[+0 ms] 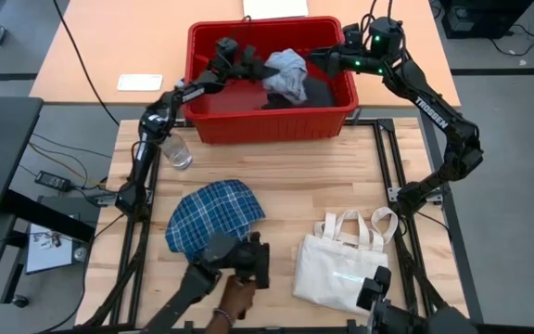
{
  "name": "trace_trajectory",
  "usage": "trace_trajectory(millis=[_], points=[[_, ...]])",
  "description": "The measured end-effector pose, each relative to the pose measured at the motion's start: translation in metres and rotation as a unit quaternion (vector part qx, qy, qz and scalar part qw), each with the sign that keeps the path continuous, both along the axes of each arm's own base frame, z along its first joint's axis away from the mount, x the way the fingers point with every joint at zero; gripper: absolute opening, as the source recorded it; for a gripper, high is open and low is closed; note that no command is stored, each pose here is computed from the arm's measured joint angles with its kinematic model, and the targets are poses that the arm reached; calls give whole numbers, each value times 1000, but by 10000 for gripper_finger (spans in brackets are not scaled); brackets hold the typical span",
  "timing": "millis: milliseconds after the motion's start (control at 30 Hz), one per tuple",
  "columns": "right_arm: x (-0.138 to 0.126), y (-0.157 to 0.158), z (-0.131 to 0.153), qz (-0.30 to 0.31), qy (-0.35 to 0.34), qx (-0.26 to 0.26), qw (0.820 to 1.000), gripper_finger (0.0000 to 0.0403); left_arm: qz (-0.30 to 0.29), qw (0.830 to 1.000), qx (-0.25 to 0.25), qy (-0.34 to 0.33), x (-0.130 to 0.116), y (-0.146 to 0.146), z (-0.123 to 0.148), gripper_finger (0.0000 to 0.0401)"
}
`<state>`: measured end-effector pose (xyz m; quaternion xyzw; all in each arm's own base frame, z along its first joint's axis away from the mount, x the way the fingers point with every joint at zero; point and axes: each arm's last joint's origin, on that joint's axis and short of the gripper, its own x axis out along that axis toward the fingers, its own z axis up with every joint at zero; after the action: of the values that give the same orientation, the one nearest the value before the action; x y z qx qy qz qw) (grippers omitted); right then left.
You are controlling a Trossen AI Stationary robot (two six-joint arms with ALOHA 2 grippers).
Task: Fold laundry
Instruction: Remove the gray shirt from the red bin
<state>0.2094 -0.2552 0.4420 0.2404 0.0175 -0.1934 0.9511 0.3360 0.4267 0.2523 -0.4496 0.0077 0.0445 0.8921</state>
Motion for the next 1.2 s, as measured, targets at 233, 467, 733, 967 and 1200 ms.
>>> trace_trajectory(millis=[233,467,733,967,1200], points=[[-16,-12,2,-19,-12,2,1000,286,-32,998,23,-43,-23,-1,44,37],[-27,-19,5,-29,-25,1,999,286,-121,991,27,-58,-35,-25,93,37],[-29,-20,5,-8,-36,16,999,286,-216,970,106,-21,-39,-101,152,37],[-29,-20,6,-10,-37,18,999,286,-270,947,111,134,-58,-173,138,37],[-28,-20,6,-14,-38,18,999,286,-368,909,98,167,-64,-235,147,37]])
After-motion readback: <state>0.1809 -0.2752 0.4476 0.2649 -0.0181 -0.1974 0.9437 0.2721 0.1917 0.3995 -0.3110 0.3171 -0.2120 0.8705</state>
